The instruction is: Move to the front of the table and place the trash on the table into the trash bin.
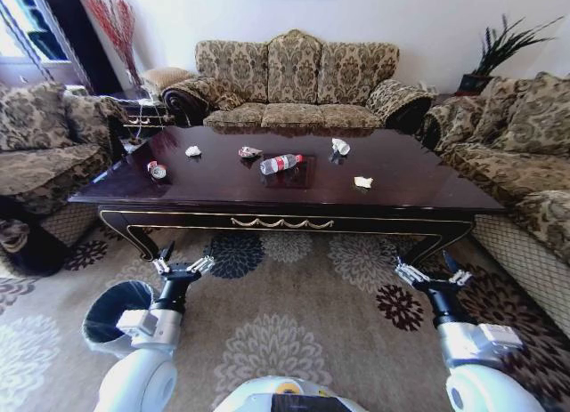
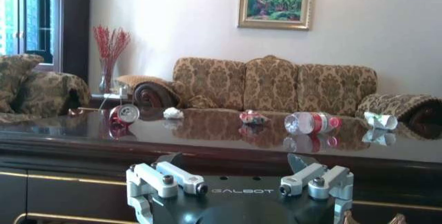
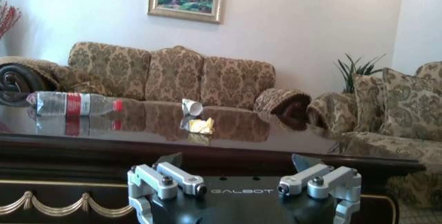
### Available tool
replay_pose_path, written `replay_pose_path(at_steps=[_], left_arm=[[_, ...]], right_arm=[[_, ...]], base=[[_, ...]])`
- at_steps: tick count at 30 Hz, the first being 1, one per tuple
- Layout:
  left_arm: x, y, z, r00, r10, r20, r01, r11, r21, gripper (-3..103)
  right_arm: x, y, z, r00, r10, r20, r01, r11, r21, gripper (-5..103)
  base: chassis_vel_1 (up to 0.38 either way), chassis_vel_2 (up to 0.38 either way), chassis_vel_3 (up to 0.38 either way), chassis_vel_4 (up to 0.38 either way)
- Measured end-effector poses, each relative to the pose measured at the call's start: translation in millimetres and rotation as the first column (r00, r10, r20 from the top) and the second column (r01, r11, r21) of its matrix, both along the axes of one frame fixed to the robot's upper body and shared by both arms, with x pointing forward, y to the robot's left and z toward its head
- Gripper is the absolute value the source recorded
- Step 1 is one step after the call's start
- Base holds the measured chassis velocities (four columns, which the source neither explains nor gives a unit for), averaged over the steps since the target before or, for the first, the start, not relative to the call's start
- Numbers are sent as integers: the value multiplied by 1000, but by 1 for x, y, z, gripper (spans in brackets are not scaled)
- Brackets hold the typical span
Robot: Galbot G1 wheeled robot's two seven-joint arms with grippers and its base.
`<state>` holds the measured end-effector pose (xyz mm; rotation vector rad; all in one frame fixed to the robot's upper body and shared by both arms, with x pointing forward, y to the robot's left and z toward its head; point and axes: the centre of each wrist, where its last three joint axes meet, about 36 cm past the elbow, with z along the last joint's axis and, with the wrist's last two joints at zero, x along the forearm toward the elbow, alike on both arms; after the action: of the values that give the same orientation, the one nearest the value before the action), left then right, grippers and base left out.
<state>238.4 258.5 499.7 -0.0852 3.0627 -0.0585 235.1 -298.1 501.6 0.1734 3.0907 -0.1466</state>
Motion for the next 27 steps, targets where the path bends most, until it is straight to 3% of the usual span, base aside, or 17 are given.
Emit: replay_pose_path(at_steps=[10, 27], left_arm=[[0, -1, 0, 1000, -1, 2, 1, 1000, -3, 100], [3, 1, -4, 1000, 1, -3, -1, 1000, -9, 100]], right_arm=[[1, 0, -2, 1000, 1, -2, -1, 1000, -13, 100], [5, -2, -9, 999, 16, 46, -15, 999, -30, 100]], base=[[67, 59, -67, -69], [245, 239, -234, -236]])
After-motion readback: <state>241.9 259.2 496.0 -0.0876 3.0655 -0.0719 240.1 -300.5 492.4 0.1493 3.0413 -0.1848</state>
